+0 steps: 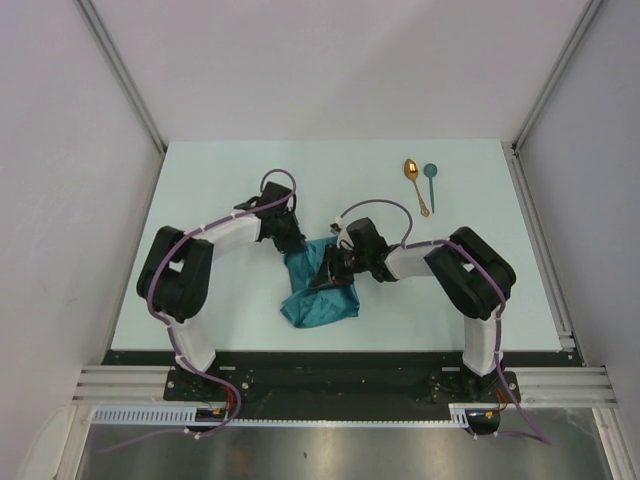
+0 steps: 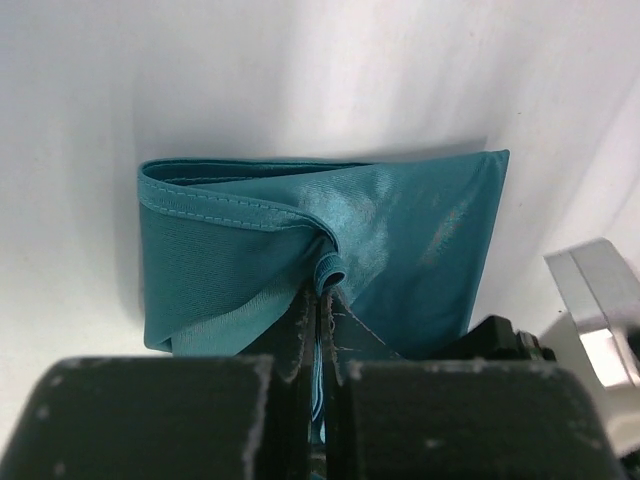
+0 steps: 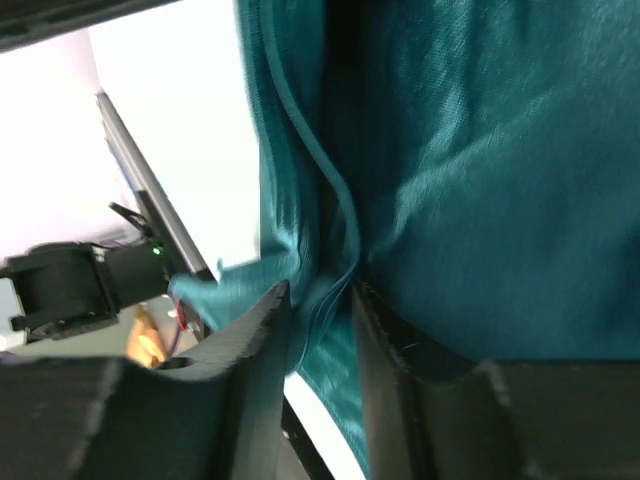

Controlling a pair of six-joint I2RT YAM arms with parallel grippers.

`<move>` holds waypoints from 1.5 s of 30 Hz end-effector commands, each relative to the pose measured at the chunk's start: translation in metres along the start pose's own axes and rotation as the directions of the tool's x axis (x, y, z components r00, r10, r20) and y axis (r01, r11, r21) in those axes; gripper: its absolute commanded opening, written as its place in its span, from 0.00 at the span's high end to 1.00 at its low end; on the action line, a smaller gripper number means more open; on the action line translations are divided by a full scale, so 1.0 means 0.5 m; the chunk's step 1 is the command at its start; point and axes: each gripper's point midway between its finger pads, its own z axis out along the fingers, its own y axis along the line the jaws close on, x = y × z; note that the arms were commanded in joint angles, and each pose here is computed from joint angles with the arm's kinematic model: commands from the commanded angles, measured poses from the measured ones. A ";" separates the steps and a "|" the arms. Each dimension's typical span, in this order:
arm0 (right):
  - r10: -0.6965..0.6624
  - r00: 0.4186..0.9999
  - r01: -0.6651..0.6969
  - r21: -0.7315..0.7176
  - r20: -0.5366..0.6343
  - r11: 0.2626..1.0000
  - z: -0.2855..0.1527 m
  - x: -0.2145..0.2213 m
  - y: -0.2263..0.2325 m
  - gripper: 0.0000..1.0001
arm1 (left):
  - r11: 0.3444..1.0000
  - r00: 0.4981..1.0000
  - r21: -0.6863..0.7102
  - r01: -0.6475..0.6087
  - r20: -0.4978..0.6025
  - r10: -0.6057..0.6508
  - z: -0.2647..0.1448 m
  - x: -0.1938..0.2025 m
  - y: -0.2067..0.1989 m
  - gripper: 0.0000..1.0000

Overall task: Fold the napkin into a case and place the utensils inside
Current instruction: Fold the lower triangle-folded napkin at the center of the board.

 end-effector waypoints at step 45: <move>-0.556 0.826 0.558 0.276 -0.093 0.782 0.074 -0.074 0.040 0.78 | 0.997 0.998 0.075 -0.033 -0.046 0.036 0.041 0.010 -0.061 1.00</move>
